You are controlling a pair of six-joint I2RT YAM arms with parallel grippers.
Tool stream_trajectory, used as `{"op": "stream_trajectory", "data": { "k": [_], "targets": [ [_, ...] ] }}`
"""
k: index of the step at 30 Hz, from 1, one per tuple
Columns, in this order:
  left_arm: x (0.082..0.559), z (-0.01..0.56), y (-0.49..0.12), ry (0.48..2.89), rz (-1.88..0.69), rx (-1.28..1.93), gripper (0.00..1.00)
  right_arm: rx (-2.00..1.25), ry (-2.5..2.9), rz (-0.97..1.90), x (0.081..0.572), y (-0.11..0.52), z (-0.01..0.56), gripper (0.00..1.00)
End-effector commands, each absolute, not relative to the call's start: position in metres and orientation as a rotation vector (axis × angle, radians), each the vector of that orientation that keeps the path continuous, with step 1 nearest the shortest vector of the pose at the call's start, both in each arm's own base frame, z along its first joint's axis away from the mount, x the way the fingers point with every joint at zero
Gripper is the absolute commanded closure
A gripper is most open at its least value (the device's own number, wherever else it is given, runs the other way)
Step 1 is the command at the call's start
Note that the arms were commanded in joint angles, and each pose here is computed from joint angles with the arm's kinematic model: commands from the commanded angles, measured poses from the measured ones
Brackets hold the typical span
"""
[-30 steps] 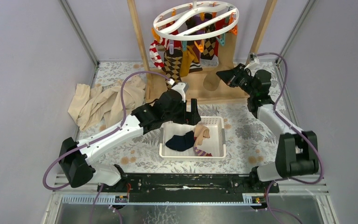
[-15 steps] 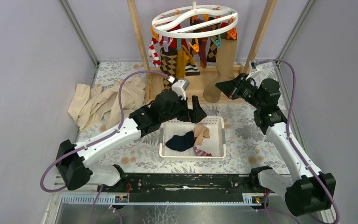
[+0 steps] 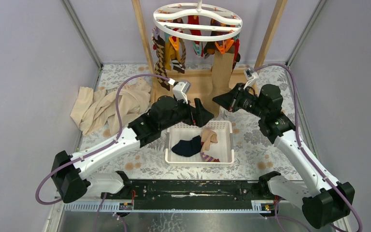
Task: Remove the socks clipped to the hanger
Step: Remove the sock from the hanger.
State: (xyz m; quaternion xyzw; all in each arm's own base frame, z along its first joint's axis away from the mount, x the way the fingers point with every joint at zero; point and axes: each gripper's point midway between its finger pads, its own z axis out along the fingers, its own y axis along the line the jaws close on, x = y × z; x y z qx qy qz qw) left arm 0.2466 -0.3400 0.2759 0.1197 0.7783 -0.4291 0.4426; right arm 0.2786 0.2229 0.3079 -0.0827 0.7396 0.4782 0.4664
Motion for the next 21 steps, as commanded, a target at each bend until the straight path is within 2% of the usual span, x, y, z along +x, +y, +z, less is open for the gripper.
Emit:
{"op": "stream_trajectory", "data": {
  "k": [1, 17, 18, 21],
  "targets": [
    [0.259, 0.289, -0.336, 1.822, -1.027, 0.291, 0.02, -0.290, 1.731, 1.210, 0.269, 0.235, 0.342, 1.00],
    [0.280, 0.291, -0.335, 1.748, -0.942, 0.270, 0.02, -0.356, 1.772, 1.250, 0.265, 0.266, 0.342, 1.00],
    [0.280, 0.291, -0.336, 1.750, -0.942, 0.274, 0.07, -0.357, 1.778, 1.248, 0.266, 0.267, 0.340, 1.00],
    [0.280, 0.293, -0.339, 1.757, -0.941, 0.294, 0.30, -0.360, 1.793, 1.244, 0.267, 0.269, 0.336, 1.00]
  ]
}}
